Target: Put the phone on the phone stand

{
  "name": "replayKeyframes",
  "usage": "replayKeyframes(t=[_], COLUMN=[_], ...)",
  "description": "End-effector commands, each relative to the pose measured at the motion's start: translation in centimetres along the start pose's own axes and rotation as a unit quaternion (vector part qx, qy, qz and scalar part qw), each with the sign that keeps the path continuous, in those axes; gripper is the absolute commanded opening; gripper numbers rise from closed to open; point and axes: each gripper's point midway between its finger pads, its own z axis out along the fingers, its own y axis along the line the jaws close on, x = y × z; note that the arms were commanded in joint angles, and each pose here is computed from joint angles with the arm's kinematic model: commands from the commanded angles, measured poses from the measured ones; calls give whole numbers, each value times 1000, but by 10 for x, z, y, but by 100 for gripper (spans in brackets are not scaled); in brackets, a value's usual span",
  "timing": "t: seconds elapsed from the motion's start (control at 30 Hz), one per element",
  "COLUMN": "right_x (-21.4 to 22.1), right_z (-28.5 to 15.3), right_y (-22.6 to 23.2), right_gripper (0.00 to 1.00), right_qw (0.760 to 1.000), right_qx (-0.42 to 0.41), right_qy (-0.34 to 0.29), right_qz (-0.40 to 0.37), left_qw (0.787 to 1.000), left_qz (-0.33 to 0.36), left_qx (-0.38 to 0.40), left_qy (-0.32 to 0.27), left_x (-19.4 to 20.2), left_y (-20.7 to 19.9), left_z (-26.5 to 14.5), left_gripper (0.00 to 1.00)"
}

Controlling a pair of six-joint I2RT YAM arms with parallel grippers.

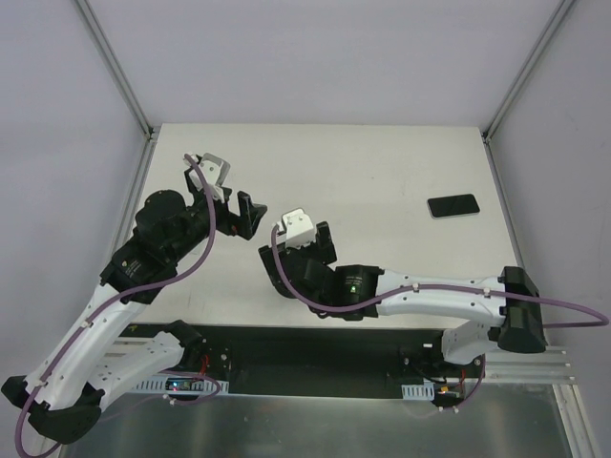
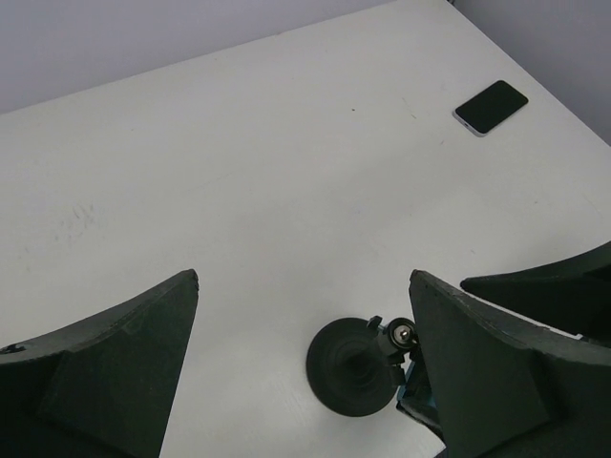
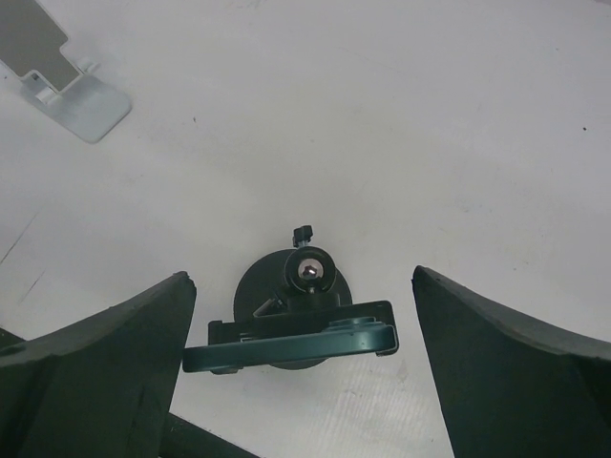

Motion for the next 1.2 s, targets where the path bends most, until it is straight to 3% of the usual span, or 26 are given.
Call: replayKeyframes(t=[0.0, 0.23, 0.37, 0.6, 0.73, 0.77, 0.83, 0.87, 0.93, 1.17], right_x=[-12, -9, -2, 7, 10, 10, 7, 4, -3, -49], right_z=[3, 11, 14, 14, 18, 20, 24, 28, 31, 69], right_y=[4, 18, 14, 11, 3, 2, -3, -9, -20, -103], right_gripper=[99, 87, 73, 71, 46, 35, 26, 14, 1, 1], right_qw=[1000, 999, 998, 999, 999, 999, 999, 998, 997, 984], right_qx=[17, -7, -3, 2, 28, 35, 45, 50, 72, 173], right_qy=[-9, 8, 16, 20, 23, 22, 19, 20, 11, -33], right_qz=[9, -38, -53, -38, -41, -34, -17, -8, -1, 24], left_qw=[999, 1000, 1000, 1000, 1000, 1000, 1000, 1000, 1000, 1000], left_qz=[-16, -11, -9, -9, -9, -8, -8, -7, -11, -7], left_qx=[18, -3, -19, -10, -17, -19, -21, -18, -7, -22], left_qy=[-20, -23, -22, -11, -11, -9, -6, -3, -5, -21], left_x=[-7, -6, -3, 2, 2, 3, 6, 6, 2, -2], left_y=[-6, 2, 8, 5, 7, 8, 9, 8, 4, 10], left_z=[-1, 0, 2, 7, 8, 8, 10, 11, 8, 2], left_gripper=[89, 87, 87, 86, 86, 86, 86, 86, 85, 85])
